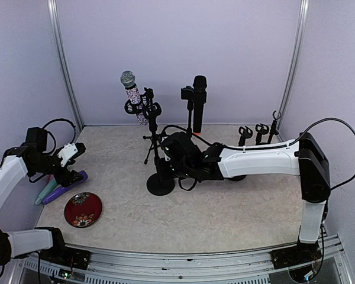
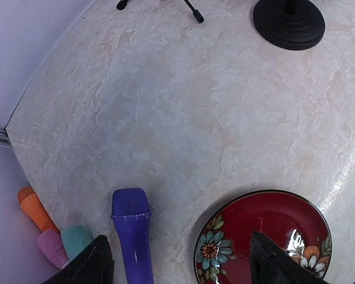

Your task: Remove the microphone from the stand

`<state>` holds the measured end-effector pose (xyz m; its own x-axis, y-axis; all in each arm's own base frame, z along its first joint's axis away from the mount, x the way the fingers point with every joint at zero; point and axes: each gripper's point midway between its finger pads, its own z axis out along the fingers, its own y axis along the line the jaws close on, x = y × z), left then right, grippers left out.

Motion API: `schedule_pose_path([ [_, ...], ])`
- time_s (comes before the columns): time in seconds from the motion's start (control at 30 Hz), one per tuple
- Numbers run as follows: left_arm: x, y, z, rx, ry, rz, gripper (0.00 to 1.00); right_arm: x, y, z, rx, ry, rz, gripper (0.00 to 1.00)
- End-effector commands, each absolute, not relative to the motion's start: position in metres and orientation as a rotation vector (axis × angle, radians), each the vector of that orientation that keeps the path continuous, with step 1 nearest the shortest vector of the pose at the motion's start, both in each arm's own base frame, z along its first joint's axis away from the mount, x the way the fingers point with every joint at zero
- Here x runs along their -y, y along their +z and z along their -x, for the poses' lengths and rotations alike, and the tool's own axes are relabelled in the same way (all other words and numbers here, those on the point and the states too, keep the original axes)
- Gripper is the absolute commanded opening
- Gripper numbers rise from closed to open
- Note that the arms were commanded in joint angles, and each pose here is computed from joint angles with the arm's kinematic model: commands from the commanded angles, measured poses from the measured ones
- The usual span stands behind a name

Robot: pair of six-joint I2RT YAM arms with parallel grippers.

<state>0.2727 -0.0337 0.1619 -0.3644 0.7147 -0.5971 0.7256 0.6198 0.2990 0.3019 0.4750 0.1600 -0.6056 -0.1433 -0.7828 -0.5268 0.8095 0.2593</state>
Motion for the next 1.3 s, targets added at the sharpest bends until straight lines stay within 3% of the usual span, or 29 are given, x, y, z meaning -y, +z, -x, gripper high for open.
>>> schedule_pose_path([
  [0.0,0.037,0.160,-0.272,-2.128,-0.034,-1.122,0.77,-0.477,0.166,-0.308,-2.088,0.349,0.588,0.00],
  [0.47,0.037,0.160,-0.271,-2.141,-0.048,-1.125,0.76,-0.461,0.147,-0.301,-1.866,-0.082,0.796,0.00],
  [0.73,0.037,0.160,-0.272,-2.153,-0.056,-1.114,0.77,-0.475,0.155,-0.286,-1.508,-0.487,1.077,0.00],
  [0.9,0.037,0.162,-0.273,-2.153,-0.056,-1.113,0.77,-0.472,0.159,-0.284,-1.433,-0.568,1.128,0.00],
  [1.07,0.036,0.162,-0.273,-2.160,-0.054,-1.109,0.77,-0.463,0.168,-0.283,-1.449,-0.550,1.074,0.22],
  [1.23,0.036,0.164,-0.273,-2.155,-0.051,-1.111,0.76,-0.456,0.184,-0.270,-1.641,-0.262,0.965,0.59],
  [1.27,0.036,0.164,-0.273,-2.155,-0.053,-1.111,0.77,-0.455,0.188,-0.266,-1.679,-0.177,0.942,0.62],
])
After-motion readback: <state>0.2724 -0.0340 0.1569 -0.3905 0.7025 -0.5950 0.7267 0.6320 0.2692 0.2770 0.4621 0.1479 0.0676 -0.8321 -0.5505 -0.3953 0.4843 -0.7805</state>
